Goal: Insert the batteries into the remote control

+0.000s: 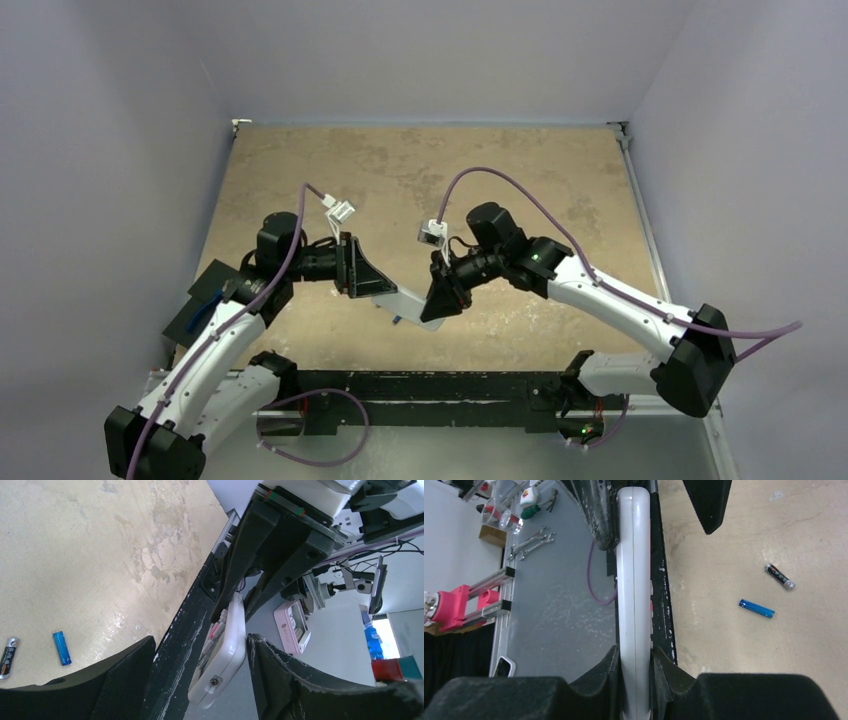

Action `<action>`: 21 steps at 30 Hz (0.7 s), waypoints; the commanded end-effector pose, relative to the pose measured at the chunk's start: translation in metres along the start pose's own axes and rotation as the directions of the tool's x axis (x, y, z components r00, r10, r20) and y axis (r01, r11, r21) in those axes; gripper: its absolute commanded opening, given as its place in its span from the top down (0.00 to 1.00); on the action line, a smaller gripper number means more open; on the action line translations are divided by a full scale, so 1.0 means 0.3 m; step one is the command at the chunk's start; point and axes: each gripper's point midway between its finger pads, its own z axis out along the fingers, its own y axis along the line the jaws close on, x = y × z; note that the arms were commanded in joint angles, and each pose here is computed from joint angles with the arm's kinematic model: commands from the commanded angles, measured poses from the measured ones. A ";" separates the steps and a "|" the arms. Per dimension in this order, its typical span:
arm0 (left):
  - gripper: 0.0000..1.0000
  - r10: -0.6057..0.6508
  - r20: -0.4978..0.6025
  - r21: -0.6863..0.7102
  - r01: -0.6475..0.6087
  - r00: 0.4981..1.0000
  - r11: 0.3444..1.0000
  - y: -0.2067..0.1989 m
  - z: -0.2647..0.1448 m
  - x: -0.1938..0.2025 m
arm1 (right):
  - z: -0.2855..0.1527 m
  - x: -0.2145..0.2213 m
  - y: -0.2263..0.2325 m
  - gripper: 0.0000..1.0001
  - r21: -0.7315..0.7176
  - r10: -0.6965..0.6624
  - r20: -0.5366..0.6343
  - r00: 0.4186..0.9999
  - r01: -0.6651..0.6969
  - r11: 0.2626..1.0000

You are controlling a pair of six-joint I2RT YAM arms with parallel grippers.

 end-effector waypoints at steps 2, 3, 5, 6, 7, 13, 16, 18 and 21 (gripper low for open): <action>0.36 0.100 0.021 0.095 -0.102 0.995 0.990 -0.084 -0.017 -0.015 | -0.007 -0.099 0.053 1.00 -0.097 -0.037 0.063 0.997 0.043 0.994; 0.37 0.105 0.020 0.103 -0.106 0.994 0.989 -0.092 -0.018 -0.013 | -0.007 -0.102 0.051 1.00 -0.099 -0.036 0.065 0.997 0.042 0.994; 0.38 0.115 0.017 0.116 -0.116 0.993 0.986 -0.107 -0.019 -0.006 | -0.009 -0.106 0.054 1.00 -0.114 -0.032 0.069 0.997 0.040 0.993; 0.39 0.118 0.014 0.121 -0.119 0.993 0.985 -0.112 -0.019 -0.002 | -0.012 -0.110 0.059 1.00 -0.126 -0.034 0.072 0.997 0.043 0.991; 0.39 0.123 0.011 0.129 -0.124 0.992 0.984 -0.119 -0.019 0.003 | -0.014 -0.114 0.065 1.00 -0.136 -0.035 0.076 0.996 0.045 0.990; 0.43 0.146 -0.014 0.163 -0.142 0.989 0.976 -0.150 -0.012 0.028 | -0.027 -0.123 0.077 1.00 -0.180 -0.025 0.083 0.996 0.039 0.983; 0.47 0.150 -0.018 0.166 -0.145 0.989 0.975 -0.152 -0.011 0.033 | -0.030 -0.122 0.080 1.00 -0.190 -0.021 0.080 0.997 0.036 0.981; 0.49 0.150 -0.019 0.167 -0.145 0.988 0.975 -0.154 -0.010 0.034 | -0.032 -0.120 0.081 1.00 -0.191 -0.020 0.080 0.997 0.035 0.981; 0.56 0.155 -0.019 0.172 -0.149 0.988 0.974 -0.159 -0.011 0.034 | -0.032 -0.116 0.081 1.00 -0.196 -0.019 0.079 0.997 0.034 0.980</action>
